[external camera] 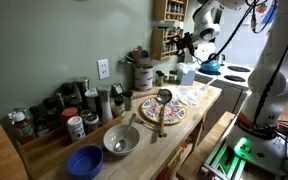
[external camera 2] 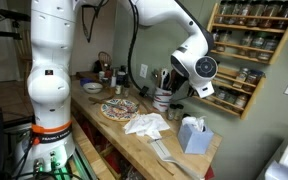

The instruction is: Slide the second from the left spice bottle on the bottom rack of the bottom spice rack to the right, pick up the leftmost spice bottle on the bottom rack of the bottom spice rack and put it on the kitchen counter

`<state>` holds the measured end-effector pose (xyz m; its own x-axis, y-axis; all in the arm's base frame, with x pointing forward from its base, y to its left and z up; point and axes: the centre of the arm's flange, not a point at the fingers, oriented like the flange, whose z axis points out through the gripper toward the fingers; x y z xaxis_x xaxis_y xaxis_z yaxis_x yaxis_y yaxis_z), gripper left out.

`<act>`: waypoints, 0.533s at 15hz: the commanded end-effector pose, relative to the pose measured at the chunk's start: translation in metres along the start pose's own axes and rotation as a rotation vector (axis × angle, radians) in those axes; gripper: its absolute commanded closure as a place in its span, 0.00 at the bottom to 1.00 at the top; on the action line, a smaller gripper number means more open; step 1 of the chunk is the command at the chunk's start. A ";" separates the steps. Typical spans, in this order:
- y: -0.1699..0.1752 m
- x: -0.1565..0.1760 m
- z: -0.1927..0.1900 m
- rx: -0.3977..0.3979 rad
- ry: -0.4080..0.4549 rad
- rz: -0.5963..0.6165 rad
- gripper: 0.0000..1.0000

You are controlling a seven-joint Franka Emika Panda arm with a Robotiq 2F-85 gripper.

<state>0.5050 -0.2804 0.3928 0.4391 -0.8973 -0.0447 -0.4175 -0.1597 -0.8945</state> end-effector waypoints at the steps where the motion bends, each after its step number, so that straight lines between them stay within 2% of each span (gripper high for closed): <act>1: 0.008 0.021 0.014 0.053 0.014 -0.009 0.00; 8: 0.002 0.024 0.023 0.054 0.027 -0.002 0.00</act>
<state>0.5256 -0.2939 0.3857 0.4134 -0.9101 -0.0269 -0.3833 -0.1471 -0.9118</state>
